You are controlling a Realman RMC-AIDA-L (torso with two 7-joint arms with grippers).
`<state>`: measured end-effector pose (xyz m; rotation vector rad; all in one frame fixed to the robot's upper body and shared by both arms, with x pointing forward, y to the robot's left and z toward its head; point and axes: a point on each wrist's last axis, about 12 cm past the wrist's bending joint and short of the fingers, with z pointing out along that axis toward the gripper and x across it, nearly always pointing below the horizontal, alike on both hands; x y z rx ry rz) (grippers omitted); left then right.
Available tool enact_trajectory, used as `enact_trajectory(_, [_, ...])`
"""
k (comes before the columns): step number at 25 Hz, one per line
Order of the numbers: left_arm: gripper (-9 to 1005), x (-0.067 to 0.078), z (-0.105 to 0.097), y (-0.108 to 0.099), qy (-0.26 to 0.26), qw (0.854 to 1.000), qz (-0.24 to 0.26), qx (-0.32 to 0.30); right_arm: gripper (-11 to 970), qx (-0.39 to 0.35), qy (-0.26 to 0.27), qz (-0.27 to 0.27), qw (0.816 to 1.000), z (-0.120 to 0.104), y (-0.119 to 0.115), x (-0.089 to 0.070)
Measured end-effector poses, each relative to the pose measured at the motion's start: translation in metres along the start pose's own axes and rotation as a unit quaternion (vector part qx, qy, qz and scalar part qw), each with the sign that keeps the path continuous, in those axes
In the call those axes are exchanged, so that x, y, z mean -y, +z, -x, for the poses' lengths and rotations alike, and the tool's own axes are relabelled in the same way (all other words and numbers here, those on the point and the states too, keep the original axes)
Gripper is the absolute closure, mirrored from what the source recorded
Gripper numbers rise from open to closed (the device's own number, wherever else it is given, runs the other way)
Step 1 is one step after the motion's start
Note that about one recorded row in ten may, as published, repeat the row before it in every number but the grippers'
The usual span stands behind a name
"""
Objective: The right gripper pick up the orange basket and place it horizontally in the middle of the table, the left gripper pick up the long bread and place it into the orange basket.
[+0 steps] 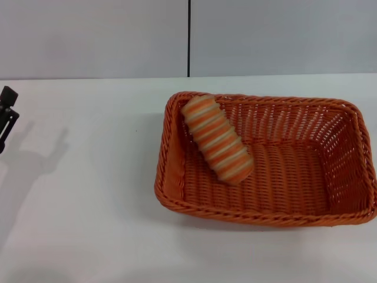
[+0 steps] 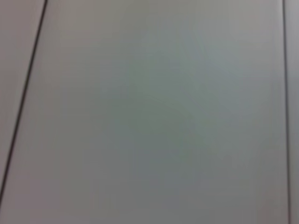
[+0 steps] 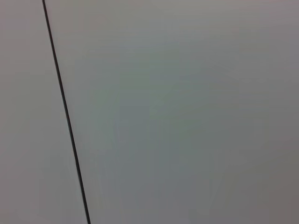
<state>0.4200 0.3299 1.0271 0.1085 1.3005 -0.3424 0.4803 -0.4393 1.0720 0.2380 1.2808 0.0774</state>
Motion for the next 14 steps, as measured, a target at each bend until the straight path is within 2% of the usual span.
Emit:
enact_trajectory(4, [204, -0.002, 0.001, -0.005, 0.000, 1.000, 0.014, 0.005, 370, 0.004, 0.002, 0.004, 1.000, -0.008, 0.002, -0.014])
enact_trajectory(14, [204, -0.008, -0.002, 0.003, 0.001, 1.000, 0.029, -0.007, 370, -0.009, -0.042, -0.016, 0.999, -0.022, 0.012, -0.023])
